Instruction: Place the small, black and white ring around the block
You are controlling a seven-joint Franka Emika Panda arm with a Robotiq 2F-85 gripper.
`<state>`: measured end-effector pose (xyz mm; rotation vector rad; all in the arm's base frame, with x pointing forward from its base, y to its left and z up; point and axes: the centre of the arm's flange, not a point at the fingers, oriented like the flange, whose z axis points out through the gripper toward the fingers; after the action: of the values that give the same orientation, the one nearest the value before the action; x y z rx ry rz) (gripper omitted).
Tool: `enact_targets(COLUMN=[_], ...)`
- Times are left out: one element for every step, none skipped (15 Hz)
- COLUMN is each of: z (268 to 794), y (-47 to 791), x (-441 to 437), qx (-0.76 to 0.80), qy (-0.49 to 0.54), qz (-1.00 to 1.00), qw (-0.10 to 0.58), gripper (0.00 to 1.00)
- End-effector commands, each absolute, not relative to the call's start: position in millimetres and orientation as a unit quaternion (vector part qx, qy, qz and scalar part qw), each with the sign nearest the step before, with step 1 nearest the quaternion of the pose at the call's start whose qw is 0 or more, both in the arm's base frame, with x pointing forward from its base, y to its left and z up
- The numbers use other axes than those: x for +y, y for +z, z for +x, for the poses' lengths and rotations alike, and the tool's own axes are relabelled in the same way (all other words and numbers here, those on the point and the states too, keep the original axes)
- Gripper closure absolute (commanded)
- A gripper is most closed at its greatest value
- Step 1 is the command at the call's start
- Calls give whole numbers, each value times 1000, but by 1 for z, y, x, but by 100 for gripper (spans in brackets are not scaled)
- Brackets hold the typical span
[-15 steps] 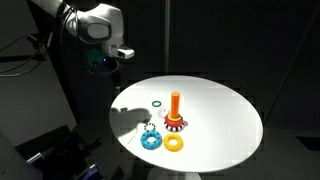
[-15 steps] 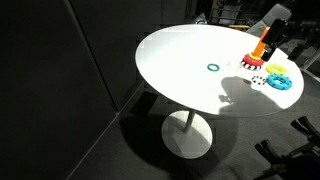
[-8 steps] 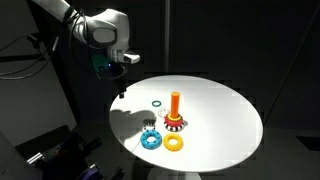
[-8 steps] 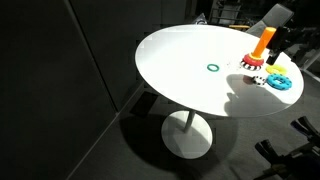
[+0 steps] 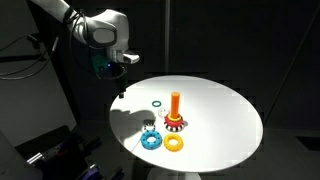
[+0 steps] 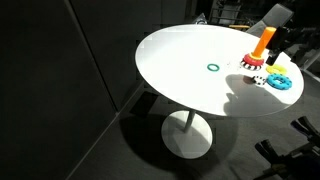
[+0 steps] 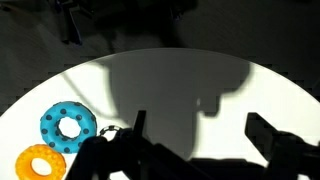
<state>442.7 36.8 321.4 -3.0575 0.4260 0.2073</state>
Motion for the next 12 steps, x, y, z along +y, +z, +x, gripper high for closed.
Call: enact_targets(z=[447,448,450,452,455,458,462,466,470,474,477,482], y=[318,316,314,312,310,307,304,301,296,293,288,283], x=[27,24,21,18,16,14,13,11,10,8,7,6], qx=[144,144,145,146,146,147,146,146,146,145,142,137], qy=[65,62,59,54,50,42,38,34,30,26,25,22], qz=[-987,-987,-987,-987,-988,-988,-988,-988,-989,-989,-989,-990], qw=[24,24,25,27,27,26,25,25,23,21,19,16], gripper=[0,0,0,0,0,0,0,0,0,0,0,0])
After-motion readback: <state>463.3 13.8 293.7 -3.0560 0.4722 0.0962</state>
